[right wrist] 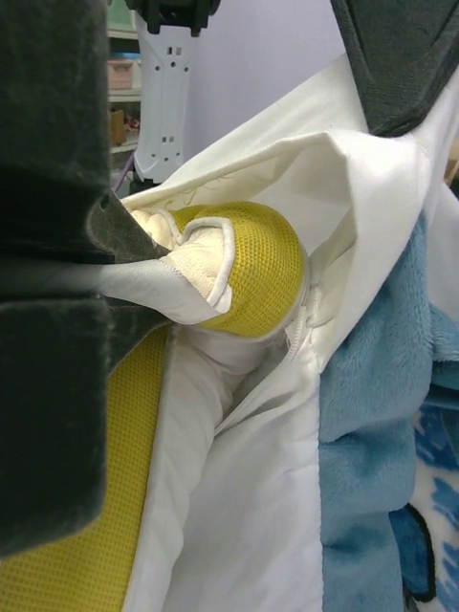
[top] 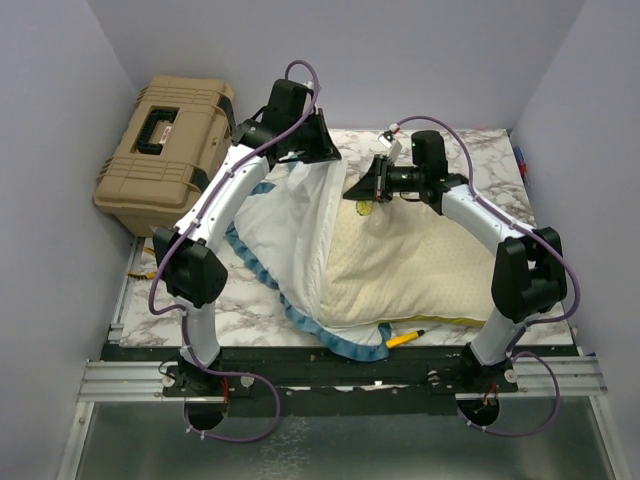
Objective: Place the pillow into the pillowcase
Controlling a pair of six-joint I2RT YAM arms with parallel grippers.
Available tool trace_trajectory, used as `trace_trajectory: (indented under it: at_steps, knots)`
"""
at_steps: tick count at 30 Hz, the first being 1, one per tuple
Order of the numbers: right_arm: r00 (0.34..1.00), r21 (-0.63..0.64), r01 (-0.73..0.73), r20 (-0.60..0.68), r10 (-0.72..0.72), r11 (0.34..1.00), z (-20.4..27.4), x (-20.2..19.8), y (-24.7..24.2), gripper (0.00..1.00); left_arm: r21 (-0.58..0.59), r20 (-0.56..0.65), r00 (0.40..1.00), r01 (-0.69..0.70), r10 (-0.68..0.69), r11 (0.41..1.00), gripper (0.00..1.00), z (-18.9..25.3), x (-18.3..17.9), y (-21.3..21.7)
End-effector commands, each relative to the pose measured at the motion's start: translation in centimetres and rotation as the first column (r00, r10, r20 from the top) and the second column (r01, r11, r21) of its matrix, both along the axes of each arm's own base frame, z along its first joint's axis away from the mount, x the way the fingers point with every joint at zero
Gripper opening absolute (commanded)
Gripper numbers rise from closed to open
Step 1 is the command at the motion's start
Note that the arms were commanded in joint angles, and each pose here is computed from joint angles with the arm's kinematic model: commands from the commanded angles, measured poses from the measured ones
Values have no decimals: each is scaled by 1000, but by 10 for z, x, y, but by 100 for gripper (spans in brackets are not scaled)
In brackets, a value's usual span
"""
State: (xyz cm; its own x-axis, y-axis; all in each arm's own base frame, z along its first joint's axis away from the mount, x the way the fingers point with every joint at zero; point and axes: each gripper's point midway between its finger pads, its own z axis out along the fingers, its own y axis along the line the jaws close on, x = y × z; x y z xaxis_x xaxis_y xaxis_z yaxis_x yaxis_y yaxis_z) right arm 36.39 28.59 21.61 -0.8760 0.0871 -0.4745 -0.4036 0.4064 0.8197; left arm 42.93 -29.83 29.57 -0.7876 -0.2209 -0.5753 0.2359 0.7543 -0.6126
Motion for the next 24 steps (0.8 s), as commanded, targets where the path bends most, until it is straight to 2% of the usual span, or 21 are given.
trace_trajectory:
  at_steps: [1,6,11,15,19,20,24]
  knots:
    - [993,99,-82,-78,90,992,8,-22,9,0,-151,115,991,84,-67,985,0,46,1,-32]
    - [993,269,-89,-53,107,959,40,-15,21,0,-191,125,972,221,-199,956,0,52,-28,-83]
    - [992,398,-69,-66,104,915,58,-4,25,0,-235,129,962,266,-241,935,0,68,-49,-102]
    - [995,475,22,-98,28,880,70,20,20,0,-218,97,962,272,-257,937,0,57,-70,-102]
    - [987,479,142,-131,-89,866,70,55,3,0,-121,39,986,164,-161,979,0,19,-75,-71]
    - [983,471,174,-133,-126,865,68,64,-1,0,-103,29,990,138,-136,985,3,12,-76,-62]
    - [960,452,280,-152,-235,847,60,96,-13,0,-52,40,996,88,-86,995,43,3,-79,-38]
